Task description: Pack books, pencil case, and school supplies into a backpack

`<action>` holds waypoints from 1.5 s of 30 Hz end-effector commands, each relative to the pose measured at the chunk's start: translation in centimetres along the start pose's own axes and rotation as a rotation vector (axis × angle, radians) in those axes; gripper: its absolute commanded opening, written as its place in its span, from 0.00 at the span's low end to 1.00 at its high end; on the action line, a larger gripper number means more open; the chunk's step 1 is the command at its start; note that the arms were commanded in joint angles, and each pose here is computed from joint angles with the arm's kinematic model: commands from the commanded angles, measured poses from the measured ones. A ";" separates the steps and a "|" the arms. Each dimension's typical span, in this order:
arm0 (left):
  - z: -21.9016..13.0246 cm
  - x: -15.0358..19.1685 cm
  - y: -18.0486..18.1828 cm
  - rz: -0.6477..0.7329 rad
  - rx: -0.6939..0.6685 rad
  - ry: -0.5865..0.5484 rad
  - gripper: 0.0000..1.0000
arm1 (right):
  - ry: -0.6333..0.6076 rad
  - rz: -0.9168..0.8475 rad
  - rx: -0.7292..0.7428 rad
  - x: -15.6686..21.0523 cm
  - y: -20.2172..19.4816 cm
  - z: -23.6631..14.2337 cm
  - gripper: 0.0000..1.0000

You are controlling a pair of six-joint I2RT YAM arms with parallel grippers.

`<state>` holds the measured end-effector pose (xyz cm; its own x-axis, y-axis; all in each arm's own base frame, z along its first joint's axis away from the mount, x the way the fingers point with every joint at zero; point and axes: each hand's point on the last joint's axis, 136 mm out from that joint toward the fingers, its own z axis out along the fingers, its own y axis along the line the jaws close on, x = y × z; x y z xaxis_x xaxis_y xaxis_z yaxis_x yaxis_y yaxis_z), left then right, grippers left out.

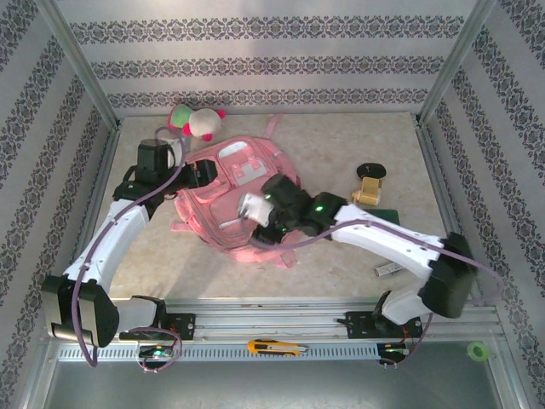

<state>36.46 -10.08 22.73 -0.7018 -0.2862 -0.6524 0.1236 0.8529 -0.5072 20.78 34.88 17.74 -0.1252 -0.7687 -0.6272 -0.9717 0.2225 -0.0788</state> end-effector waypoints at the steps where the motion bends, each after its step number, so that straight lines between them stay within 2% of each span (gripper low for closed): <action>1: -0.8 2.6 2.0 -0.148 -0.024 0.060 0.73 | 0.086 -0.280 -0.061 0.7 1.5 2.3 0.64; 8: -1.6 3.9 3.2 -0.197 -0.035 0.031 0.73 | 0.170 -0.313 -0.006 1.7 -0.1 9.0 0.65; 12: -1.6 4.3 3.4 -0.209 -0.037 0.034 0.73 | 0.221 -0.346 -0.009 3.8 -0.2 11.5 0.65; 15: -1.5 4.5 3.6 -0.210 -0.042 0.035 0.73 | 0.268 -0.382 0.050 5.5 -1.1 12.6 0.63; 16: -1.5 4.5 3.7 -0.210 -0.043 0.035 0.73 | 0.282 -0.391 0.081 6.0 -1.6 12.8 0.59; 18: -1.4 4.5 3.7 -0.208 -0.045 0.031 0.72 | 0.303 -0.409 0.155 6.4 -2.7 12.7 0.37; 21: -1.4 4.6 3.9 -0.192 -0.047 0.031 0.72 | 0.262 -0.419 0.237 4.9 -4.0 10.6 0.05; 22: -1.4 4.6 3.8 -0.177 -0.044 0.028 0.72 | 0.229 -0.416 0.243 4.0 -4.2 9.4 0.00; 25: -1.4 4.7 3.6 -0.140 -0.029 0.019 0.72 | 0.094 -0.413 0.164 1.6 -3.7 5.1 0.00; 29: -1.2 4.9 3.2 -0.106 0.015 -0.001 0.71 | -0.105 -0.362 0.109 -1.5 -5.1 -1.3 0.00; 31: -1.4 4.8 3.0 -0.090 0.035 -0.030 0.71 | -0.165 -0.364 0.085 -2.4 -5.9 -3.7 0.00; 38: -2.0 4.2 1.6 -0.010 0.151 -0.195 0.65 | -0.197 -0.337 0.112 -3.6 -10.0 -8.1 0.00; 45: 0.2 6.9 1.5 0.047 0.195 -0.187 0.60 | -0.251 -0.330 0.127 -5.3 -11.5 -10.4 0.00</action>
<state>31.12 -9.76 15.87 -0.6282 -0.3689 -0.6850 0.1906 0.7806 -0.5952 30.34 28.89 25.41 0.1668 -0.7384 -0.6534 -0.9397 0.0816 -0.3320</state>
